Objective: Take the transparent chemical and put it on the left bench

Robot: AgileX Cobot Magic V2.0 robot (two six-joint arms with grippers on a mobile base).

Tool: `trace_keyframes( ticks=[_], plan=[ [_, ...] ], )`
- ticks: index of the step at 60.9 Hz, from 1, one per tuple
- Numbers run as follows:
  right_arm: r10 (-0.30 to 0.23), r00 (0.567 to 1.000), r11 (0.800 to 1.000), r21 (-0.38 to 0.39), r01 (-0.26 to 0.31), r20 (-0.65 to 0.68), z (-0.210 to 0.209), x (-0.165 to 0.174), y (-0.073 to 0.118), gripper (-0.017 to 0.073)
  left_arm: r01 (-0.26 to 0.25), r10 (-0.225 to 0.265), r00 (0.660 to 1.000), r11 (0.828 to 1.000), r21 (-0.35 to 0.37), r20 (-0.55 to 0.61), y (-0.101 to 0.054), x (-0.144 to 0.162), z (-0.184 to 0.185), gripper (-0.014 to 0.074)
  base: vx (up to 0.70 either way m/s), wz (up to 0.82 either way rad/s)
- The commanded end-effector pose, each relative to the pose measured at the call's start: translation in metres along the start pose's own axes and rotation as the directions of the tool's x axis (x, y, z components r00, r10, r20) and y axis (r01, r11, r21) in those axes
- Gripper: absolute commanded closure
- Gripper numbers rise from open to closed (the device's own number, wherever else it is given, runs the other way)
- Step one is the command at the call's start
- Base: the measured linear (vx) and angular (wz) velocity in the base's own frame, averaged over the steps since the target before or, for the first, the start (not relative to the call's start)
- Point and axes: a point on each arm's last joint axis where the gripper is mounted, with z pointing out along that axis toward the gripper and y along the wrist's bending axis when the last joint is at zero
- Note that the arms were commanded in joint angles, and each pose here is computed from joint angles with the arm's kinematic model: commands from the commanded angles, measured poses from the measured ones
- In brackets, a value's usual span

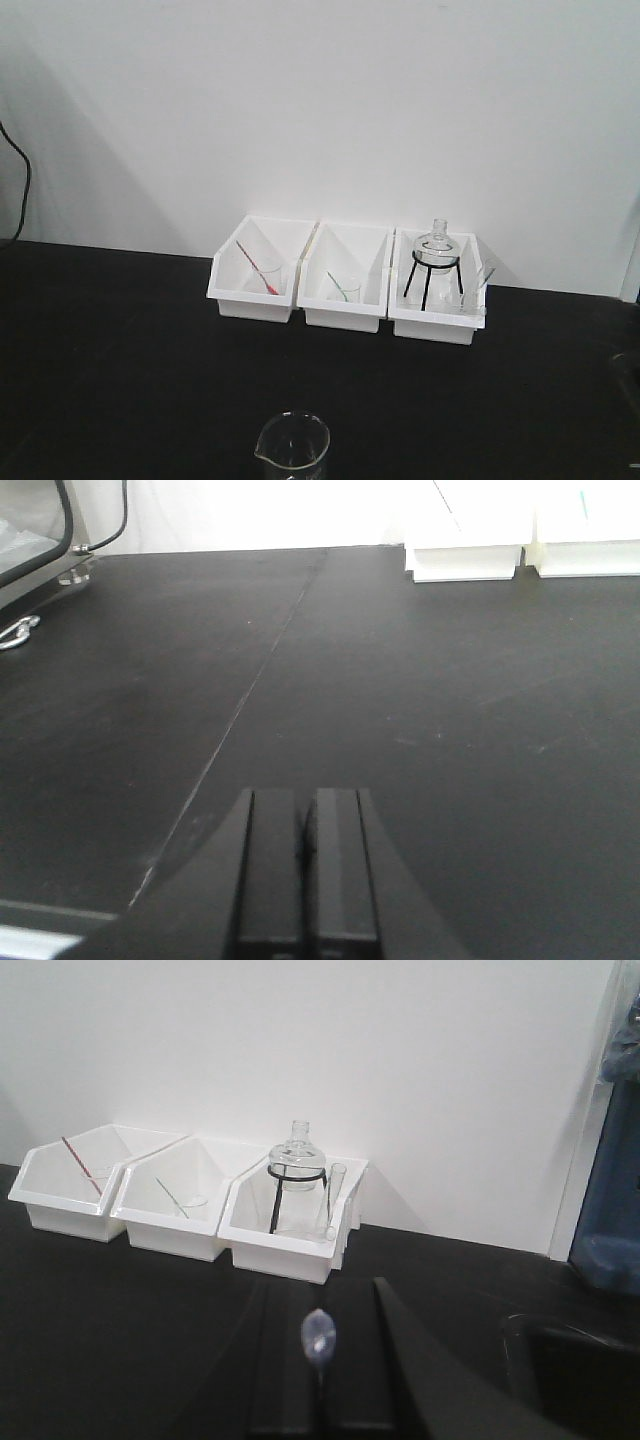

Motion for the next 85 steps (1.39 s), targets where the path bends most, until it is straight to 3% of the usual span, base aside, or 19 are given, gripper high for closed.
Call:
trace_keyframes(
  ticks=[1, 25, 42, 48, 53, 57, 64, 67, 77, 85],
  plan=[
    [0.001, 0.996, 1.000, -0.025, 0.001, 0.091, 0.000, -0.015, 0.002, 0.0564, 0.009, -0.009, 0.997, 1.000, -0.002, 0.081, 0.000, -0.003, -0.001, 0.0597, 0.10, -0.04],
    [0.001, 0.995, 1.000, -0.029, 0.002, 0.096, 0.001, -0.016, 0.002, 0.0564, 0.009, -0.009, 0.997, 1.000, -0.002, 0.081, 0.000, -0.003, -0.001, 0.0597, 0.05, -0.02],
    [0.037, 0.980, 0.983, -0.186, 0.000, 0.195, 0.033, -0.038, 0.015, 0.0562, 0.009, -0.009, 0.997, 1.000, -0.002, 0.081, 0.000, -0.003, -0.001, 0.0597, 0.00, 0.00],
    [0.001, 0.983, 0.950, -0.308, 0.056, 0.183, 0.054, -0.052, 0.031, 0.0562, 0.009, -0.009, 0.997, 1.000, -0.002, 0.081, 0.000, -0.003, -0.001, 0.0597, 0.00, 0.00],
    [0.002, 0.988, 0.906, -0.419, 0.064, 0.154, 0.076, -0.061, 0.054, 0.0561, 0.009, -0.009, 0.997, 1.000, -0.002, 0.081, 0.000, -0.003, -0.001, 0.0597, 0.00, 0.00],
    [-0.006, 0.992, 0.876, -0.477, 0.068, 0.130, 0.092, -0.064, 0.070, 0.0561, 0.009, -0.009, 0.997, 1.000, -0.002, 0.081, 0.000, -0.003, -0.001, 0.0597, 0.00, 0.00],
    [-0.079, 0.990, 0.826, -0.549, 0.128, 0.113, 0.122, -0.069, 0.103, 0.0561, 0.009, -0.009, 0.997, 1.000, -0.002, 0.081, 0.000, -0.003, -0.001, 0.0597, 0.00, 0.00],
    [-0.084, 0.990, 0.807, -0.575, 0.134, 0.113, 0.133, -0.073, 0.117, 0.0561, 0.009, -0.009, 0.997, 1.000, -0.002, 0.081, 0.000, -0.003, -0.001, 0.0597, 0.00, 0.00],
    [-0.100, 0.993, 0.764, -0.634, 0.117, 0.063, 0.167, -0.063, 0.154, 0.0561, 0.009, -0.009, 0.997, 1.000, -0.002, 0.081, 0.000, -0.003, -0.001, 0.0597, 0.00, 0.00],
    [-0.086, 0.996, 0.742, -0.667, 0.063, -0.001, 0.179, -0.047, 0.174, 0.0561, 0.009, -0.009, 0.997, 1.000, -0.002, 0.081, 0.000, -0.003, -0.001, 0.0597, 0.00, 0.00]
  ],
)
